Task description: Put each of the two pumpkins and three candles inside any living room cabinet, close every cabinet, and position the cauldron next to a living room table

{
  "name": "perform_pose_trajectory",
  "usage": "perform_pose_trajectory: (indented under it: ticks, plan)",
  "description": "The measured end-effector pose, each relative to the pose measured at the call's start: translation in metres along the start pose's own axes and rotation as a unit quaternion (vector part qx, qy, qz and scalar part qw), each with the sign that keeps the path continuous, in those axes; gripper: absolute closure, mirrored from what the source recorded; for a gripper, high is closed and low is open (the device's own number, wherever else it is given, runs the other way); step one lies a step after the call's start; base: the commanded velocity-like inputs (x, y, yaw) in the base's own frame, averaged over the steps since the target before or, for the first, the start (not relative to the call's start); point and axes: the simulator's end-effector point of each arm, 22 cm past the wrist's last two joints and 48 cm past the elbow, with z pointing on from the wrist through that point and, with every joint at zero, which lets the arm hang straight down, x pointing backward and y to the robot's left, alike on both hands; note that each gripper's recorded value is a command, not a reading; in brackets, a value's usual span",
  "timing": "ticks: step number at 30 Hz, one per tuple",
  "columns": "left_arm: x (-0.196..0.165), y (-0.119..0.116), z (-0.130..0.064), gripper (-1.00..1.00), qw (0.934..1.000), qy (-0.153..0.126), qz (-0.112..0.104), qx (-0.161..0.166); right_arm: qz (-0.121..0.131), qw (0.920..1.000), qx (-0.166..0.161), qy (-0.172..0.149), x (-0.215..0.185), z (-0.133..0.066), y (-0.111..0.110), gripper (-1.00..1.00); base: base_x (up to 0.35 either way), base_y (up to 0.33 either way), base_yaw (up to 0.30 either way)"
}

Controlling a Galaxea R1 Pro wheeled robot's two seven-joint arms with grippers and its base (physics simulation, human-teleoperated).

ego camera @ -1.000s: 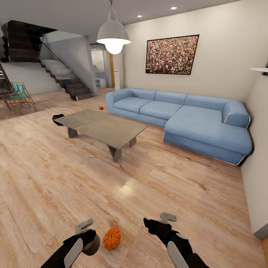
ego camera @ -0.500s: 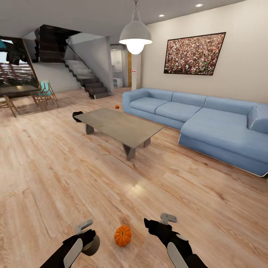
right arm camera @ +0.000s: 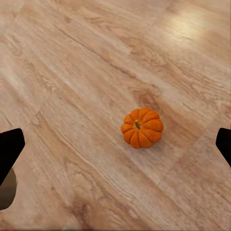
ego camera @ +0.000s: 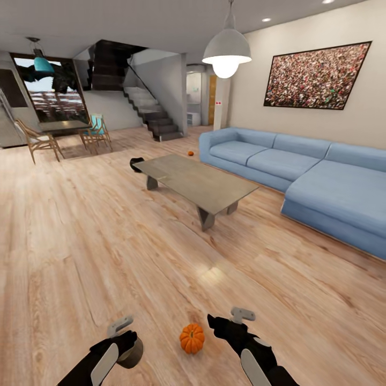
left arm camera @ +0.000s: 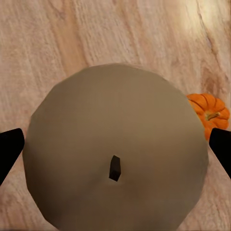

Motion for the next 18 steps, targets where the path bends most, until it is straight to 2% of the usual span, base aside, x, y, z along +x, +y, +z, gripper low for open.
perform_pose_trajectory:
  ticks: [8, 18]
  plan:
    - [0.000, 0.000, 0.000, 1.00, 1.0000, 0.001, -0.001, 0.000, 0.000, 1.0000, 0.000, 0.000, 0.000, 0.000, 0.000, -1.00, 0.000, 0.000, 0.280]
    - [-0.009, -0.003, -0.016, 1.00, 1.0000, 0.002, -0.004, 0.000, 0.000, 1.0000, 0.000, 0.000, -0.012, -0.012, 0.007, -1.00, 0.000, 0.000, 0.280]
